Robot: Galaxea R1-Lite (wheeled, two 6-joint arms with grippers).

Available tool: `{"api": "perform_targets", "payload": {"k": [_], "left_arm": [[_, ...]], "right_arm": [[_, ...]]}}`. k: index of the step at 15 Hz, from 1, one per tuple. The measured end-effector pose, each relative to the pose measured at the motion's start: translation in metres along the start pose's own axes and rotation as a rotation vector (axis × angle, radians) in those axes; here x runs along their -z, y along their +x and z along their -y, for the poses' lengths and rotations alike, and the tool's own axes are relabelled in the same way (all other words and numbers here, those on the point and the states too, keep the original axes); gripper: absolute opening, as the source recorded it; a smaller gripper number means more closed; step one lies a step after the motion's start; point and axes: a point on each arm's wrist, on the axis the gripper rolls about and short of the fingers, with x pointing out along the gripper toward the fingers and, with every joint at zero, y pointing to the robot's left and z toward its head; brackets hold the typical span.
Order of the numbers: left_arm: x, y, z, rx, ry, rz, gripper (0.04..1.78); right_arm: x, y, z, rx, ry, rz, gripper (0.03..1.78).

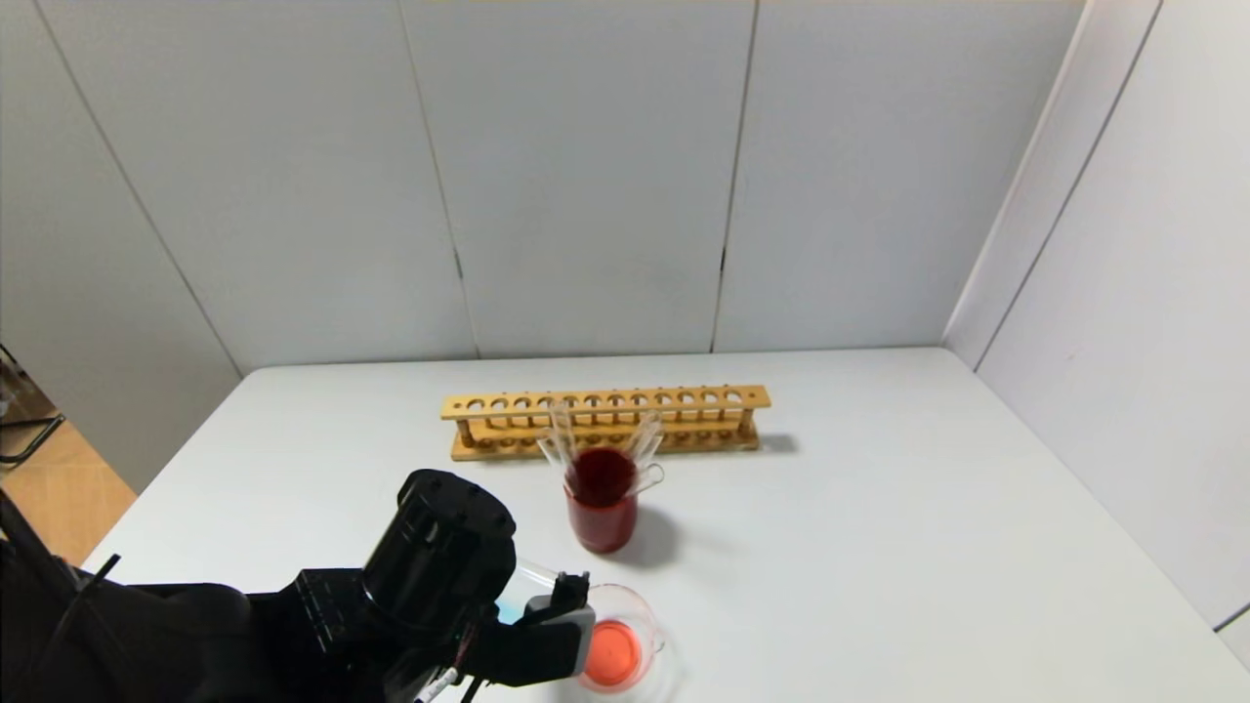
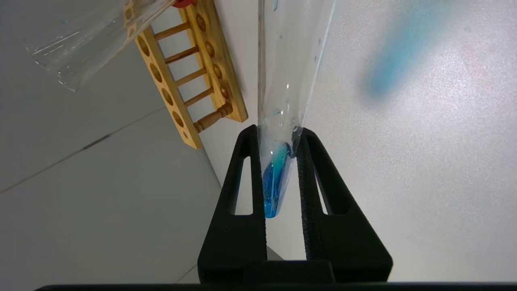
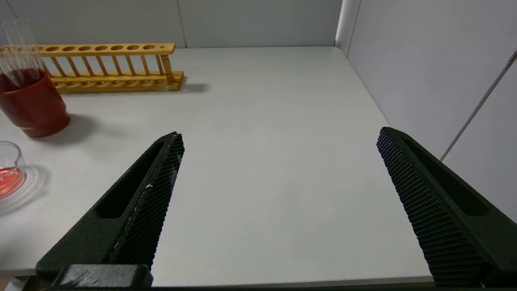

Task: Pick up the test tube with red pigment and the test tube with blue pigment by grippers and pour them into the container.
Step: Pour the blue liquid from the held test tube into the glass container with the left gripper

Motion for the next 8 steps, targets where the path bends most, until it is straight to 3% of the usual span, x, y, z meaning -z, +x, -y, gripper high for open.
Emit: {"api": "perform_targets", "payload": {"k": [4,8], "left_arm": [[-0.005,0.0059,-0.0037,-0.001,0.029,-0.003,0.3],[-0.0078,0.0063,-0.0041,-0.022,0.083,-0.062,0.3]], "right_arm": [[0.0,0.0,0.0,0.0,0.0,0.0,1.74],[0.0,0.0,0.0,0.0,0.0,0.0,1.74]]}}
